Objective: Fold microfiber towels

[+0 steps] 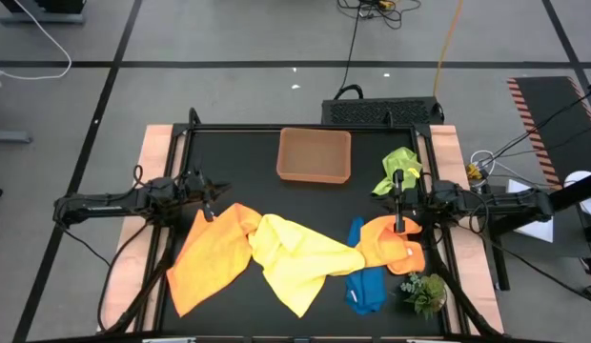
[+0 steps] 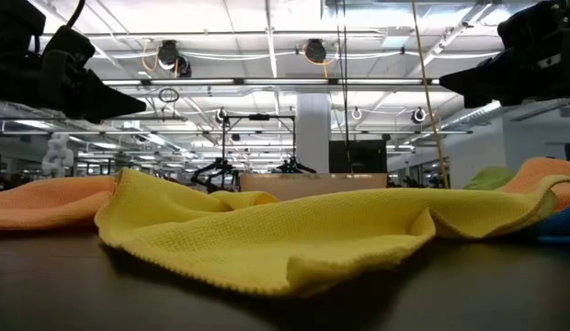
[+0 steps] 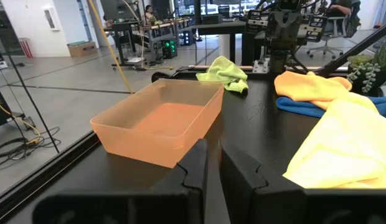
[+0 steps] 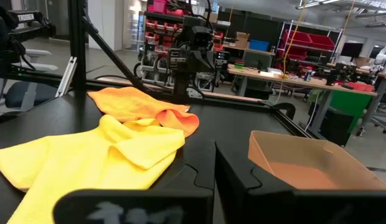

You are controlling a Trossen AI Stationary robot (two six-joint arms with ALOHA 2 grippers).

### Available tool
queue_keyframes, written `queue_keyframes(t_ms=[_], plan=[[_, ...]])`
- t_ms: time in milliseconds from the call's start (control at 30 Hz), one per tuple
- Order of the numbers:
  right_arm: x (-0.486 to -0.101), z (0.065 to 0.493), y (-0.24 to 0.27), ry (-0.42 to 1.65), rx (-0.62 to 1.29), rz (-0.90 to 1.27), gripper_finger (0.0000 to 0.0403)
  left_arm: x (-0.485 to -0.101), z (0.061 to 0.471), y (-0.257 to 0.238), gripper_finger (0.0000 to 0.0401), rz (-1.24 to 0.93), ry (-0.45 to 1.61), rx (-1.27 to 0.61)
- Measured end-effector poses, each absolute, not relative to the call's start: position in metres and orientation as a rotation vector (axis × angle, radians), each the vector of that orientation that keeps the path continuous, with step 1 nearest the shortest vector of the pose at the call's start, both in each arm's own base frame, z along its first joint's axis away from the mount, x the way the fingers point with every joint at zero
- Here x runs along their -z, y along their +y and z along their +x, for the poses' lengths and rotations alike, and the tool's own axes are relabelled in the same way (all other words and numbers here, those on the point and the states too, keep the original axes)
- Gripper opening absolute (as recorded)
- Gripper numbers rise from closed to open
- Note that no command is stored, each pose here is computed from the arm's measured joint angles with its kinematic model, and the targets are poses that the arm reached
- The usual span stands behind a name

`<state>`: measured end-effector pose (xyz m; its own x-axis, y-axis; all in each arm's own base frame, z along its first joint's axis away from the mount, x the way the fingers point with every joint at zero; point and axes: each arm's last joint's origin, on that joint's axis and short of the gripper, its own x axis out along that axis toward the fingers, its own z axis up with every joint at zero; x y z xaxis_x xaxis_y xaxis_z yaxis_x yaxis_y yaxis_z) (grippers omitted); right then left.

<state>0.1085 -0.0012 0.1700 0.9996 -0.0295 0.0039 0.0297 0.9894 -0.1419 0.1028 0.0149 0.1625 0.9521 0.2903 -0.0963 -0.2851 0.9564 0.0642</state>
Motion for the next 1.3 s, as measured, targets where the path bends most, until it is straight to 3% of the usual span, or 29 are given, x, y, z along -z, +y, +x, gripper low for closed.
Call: queue_keyframes(t_ms=[967,1300], plan=[[-0.1701,0.1085,-0.0012,-0.002,0.030,-0.142,0.0000,-0.1627,0.1028,0.0149,0.0042,0.049,0.104,-0.293],[-0.1701,0.1085,-0.0012,-0.002,0.030,-0.142,0.0000,-0.1703,0.1034,0.0150,0.0042,-0.014,0.010,-0.295]])
